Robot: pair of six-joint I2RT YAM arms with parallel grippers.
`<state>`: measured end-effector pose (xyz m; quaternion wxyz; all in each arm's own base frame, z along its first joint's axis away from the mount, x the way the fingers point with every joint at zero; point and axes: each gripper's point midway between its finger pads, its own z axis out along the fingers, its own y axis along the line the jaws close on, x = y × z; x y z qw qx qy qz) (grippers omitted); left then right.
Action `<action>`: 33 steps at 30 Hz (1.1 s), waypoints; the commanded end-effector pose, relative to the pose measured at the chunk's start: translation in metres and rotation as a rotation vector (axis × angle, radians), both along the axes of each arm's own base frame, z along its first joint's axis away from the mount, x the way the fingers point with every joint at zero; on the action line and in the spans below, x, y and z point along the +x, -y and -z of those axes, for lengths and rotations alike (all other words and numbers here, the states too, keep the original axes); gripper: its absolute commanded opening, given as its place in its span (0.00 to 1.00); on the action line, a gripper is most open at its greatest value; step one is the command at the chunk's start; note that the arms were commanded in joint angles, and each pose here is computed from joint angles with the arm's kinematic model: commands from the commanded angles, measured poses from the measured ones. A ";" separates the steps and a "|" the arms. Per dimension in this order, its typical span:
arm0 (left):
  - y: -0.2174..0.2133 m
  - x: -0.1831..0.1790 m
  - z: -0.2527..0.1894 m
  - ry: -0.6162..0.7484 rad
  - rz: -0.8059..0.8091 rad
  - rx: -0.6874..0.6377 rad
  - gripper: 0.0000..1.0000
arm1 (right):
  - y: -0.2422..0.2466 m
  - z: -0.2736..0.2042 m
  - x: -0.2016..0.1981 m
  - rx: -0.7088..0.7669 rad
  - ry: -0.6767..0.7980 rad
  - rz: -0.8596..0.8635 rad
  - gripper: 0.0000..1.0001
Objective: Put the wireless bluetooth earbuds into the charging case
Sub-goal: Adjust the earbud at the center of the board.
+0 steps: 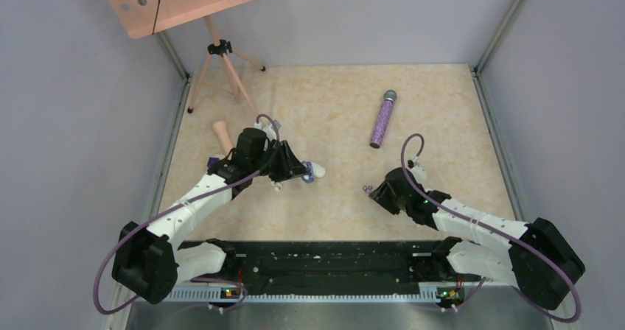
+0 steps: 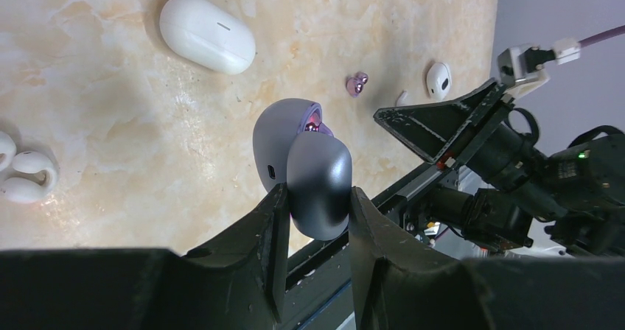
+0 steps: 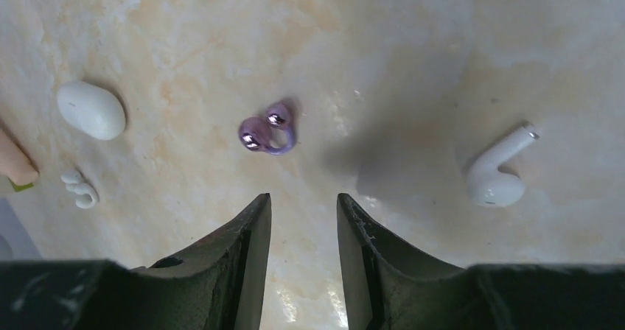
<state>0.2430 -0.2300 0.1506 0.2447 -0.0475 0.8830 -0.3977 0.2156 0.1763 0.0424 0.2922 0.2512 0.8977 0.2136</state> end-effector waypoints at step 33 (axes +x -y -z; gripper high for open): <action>-0.004 -0.005 -0.011 0.070 0.015 0.003 0.00 | -0.014 0.018 0.045 0.062 -0.016 0.199 0.26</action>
